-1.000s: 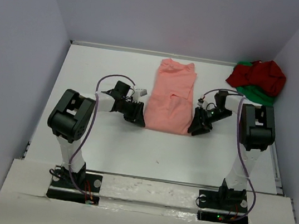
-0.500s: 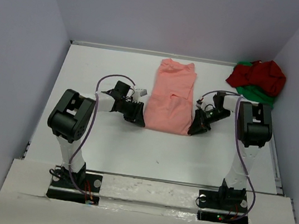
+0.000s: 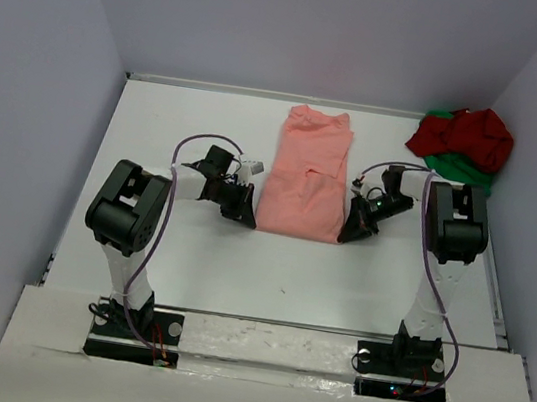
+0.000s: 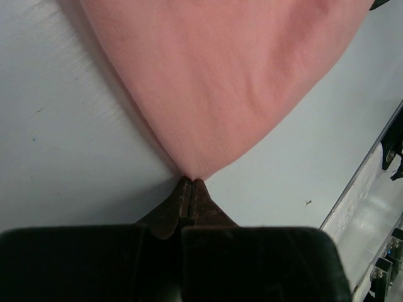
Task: Fold and stack the t-shirts
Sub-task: Grab one side of the 2/3 rectangular tshirt with both arms
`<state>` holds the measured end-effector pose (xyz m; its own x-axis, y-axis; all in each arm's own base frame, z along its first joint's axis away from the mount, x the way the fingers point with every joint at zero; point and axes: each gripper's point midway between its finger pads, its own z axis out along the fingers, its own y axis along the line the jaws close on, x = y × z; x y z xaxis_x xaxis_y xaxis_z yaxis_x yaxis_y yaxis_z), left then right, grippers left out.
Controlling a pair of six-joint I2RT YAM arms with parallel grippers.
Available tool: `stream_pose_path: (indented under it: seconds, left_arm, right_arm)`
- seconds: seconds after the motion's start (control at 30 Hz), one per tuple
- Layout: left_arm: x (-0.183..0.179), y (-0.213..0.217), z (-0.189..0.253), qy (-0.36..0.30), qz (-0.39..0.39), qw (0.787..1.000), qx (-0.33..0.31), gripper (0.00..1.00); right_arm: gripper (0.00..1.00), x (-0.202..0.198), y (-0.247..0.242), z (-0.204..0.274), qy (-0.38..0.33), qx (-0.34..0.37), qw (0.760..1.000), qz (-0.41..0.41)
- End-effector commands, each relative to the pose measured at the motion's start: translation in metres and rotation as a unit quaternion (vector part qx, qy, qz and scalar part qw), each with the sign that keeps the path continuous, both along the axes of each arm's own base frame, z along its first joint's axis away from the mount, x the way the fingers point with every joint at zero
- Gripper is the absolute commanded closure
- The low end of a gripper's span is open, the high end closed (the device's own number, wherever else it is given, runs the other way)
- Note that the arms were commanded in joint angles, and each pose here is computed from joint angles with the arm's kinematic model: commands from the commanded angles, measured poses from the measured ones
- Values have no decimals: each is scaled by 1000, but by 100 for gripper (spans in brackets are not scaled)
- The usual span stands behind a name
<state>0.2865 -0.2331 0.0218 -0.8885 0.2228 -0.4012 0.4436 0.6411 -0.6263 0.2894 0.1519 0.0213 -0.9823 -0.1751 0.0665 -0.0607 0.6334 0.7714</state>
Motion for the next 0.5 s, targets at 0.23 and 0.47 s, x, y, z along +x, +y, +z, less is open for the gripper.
stream_pose_path:
  seconds: [0.23,0.47]
  left_arm:
    - [17,-9,64,-79,-28,996,-27,100]
    - [20,-14,103,-125,-63,989,-47,100]
  right_arm:
    - [100,-1,-3,54,-90,-9,996,20]
    - [100,-8,1,68,-88,16,995,35]
